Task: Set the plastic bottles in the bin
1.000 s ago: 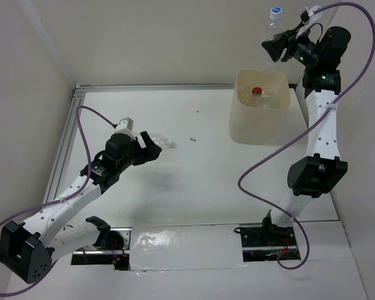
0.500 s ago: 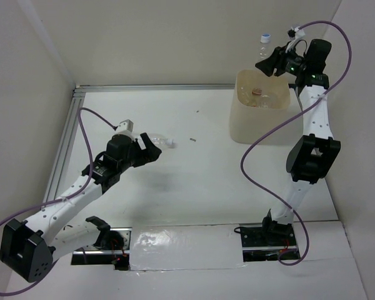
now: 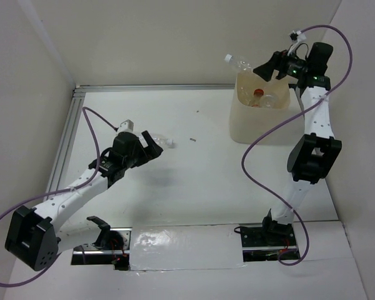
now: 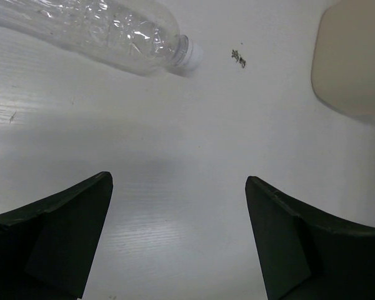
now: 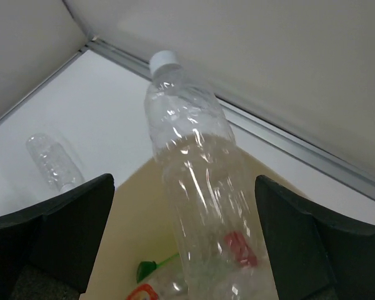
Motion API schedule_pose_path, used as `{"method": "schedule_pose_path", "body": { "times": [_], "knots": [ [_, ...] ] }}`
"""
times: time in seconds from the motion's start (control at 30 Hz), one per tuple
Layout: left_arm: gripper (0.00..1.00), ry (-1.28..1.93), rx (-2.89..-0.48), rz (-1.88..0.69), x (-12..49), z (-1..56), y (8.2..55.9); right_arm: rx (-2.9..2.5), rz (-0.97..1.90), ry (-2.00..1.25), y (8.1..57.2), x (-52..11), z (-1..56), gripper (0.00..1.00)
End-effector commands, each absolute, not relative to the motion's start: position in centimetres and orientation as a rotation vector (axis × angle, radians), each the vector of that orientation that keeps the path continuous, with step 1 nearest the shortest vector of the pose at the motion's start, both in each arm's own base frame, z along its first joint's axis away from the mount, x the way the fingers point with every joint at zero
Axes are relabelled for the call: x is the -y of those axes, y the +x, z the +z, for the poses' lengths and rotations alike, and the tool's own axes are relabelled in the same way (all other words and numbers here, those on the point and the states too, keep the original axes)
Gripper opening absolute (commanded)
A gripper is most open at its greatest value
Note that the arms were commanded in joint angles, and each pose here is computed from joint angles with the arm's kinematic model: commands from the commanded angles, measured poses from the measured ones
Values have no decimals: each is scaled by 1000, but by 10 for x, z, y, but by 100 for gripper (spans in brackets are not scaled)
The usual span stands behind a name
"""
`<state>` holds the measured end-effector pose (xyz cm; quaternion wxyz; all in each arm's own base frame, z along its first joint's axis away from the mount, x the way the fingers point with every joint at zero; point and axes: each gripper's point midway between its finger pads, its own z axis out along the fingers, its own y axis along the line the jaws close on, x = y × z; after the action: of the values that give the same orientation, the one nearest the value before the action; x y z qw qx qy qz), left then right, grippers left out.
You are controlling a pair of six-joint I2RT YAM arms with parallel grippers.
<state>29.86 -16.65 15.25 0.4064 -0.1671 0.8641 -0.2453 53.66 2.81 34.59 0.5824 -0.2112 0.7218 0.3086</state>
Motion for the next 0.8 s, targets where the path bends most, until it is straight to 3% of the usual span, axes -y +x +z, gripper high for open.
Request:
{"method": "schedule_pose_path", "body": {
  "times": [0.0,0.13,0.23,0.77],
  "knots": [
    [100,-609,-2078,-667,169,178,326,-1601,620,-480,521,6,397,100],
    [100,-741,-2079,-641,170,180,341,-1485,532,-589,479,7,442,100],
    [100,-759,-2091,-622,176,175,356,-1439,483,-671,459,-7,444,100],
    [100,-920,-2160,-363,161,142,379,-1465,579,-774,432,-28,410,100]
  ]
}}
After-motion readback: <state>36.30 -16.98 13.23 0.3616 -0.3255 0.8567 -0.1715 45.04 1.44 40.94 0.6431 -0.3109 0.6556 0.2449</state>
